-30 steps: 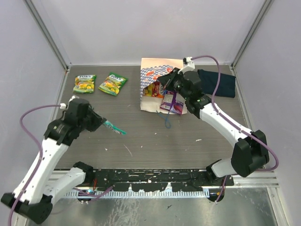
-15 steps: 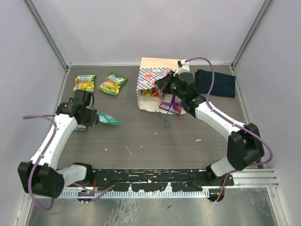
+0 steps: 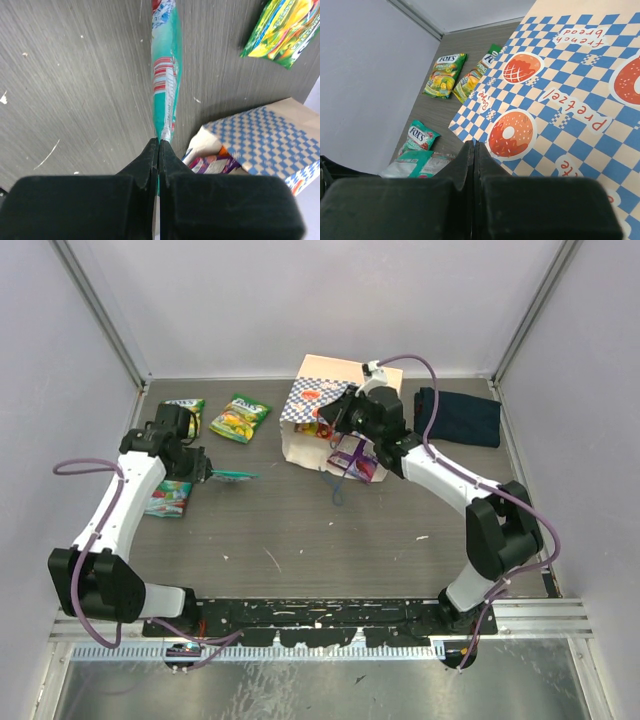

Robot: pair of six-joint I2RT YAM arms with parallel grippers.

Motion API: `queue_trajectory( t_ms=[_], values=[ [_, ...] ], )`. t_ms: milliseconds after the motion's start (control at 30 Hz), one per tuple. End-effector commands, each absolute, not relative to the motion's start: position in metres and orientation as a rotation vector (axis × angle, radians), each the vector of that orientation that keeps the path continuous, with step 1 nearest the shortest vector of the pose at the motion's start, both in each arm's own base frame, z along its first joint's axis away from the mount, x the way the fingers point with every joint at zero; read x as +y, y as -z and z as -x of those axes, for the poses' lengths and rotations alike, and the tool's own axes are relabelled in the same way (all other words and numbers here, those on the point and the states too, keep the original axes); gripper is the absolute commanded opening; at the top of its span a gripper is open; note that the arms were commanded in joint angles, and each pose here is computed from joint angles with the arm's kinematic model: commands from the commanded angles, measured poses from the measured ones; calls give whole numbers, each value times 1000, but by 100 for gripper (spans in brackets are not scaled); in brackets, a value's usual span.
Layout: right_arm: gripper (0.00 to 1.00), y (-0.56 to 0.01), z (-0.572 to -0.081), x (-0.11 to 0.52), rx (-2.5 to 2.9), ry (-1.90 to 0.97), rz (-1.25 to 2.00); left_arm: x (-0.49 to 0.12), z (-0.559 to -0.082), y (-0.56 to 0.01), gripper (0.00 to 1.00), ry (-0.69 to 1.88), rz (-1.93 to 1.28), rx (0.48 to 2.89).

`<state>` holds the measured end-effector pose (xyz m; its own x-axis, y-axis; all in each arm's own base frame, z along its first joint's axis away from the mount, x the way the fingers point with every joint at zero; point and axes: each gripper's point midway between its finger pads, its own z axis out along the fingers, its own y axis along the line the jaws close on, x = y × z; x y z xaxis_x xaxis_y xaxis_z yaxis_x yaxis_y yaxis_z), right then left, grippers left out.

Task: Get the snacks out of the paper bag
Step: Place the snack at the center of the board.

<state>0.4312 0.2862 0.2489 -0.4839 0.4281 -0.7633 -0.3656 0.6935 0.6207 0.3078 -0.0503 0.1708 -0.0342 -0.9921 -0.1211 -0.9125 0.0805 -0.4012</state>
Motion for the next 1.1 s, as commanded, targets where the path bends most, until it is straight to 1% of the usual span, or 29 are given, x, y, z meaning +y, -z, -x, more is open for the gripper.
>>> queue_trajectory(
  t_ms=[0, 100, 167, 200, 267, 367, 433, 500, 533, 633, 733, 800, 967, 1067],
  values=[
    [1, -299, -436, 291, 1701, -972, 17, -62, -284, -182, 0, 273, 1957, 2131],
    [1, -309, -436, 285, 1710, -940, -9, -65, -249, -191, 0, 154, 2032, 2235],
    [1, -314, -435, 282, 1709, -911, 16, -66, -232, -200, 0, 116, 2088, 2254],
    [1, -316, -434, 281, 1702, -897, 36, -67, -223, -205, 0, 104, 2126, 2247],
    [1, -322, -432, 278, 1677, -869, 81, -74, -216, -219, 0, 168, 2189, 2214],
    [1, -337, -427, 269, 1636, -816, 122, -72, -210, -252, 0, 184, 2195, 2093],
    [1, -346, -424, 257, 1628, -784, 99, -75, -205, -269, 0, 193, 2213, 2069],
    [1, -349, -419, 250, 1633, -782, 87, -85, -201, -270, 0, 239, 2282, 2069],
    [1, -347, -417, 248, 1644, -778, 88, -88, -199, -265, 0, 223, 2301, 2090],
    [1, -338, -411, 242, 1675, -747, 94, -85, -195, -235, 0, 51, 2296, 2181],
    [1, -340, -408, 230, 1666, -712, 42, -84, -209, -196, 0, -35, 2270, 2260],
    [1, -347, -407, 225, 1664, -707, 9, -84, -229, -175, 0, -24, 2261, 2292],
    [1, -369, -403, 225, 1655, -706, -3, -52, -276, -160, 0, -205, 2210, 2294],
    [1, -378, -398, 231, 1651, -711, 33, -45, -294, -162, 0, -220, 2236, 2278]
  ],
)
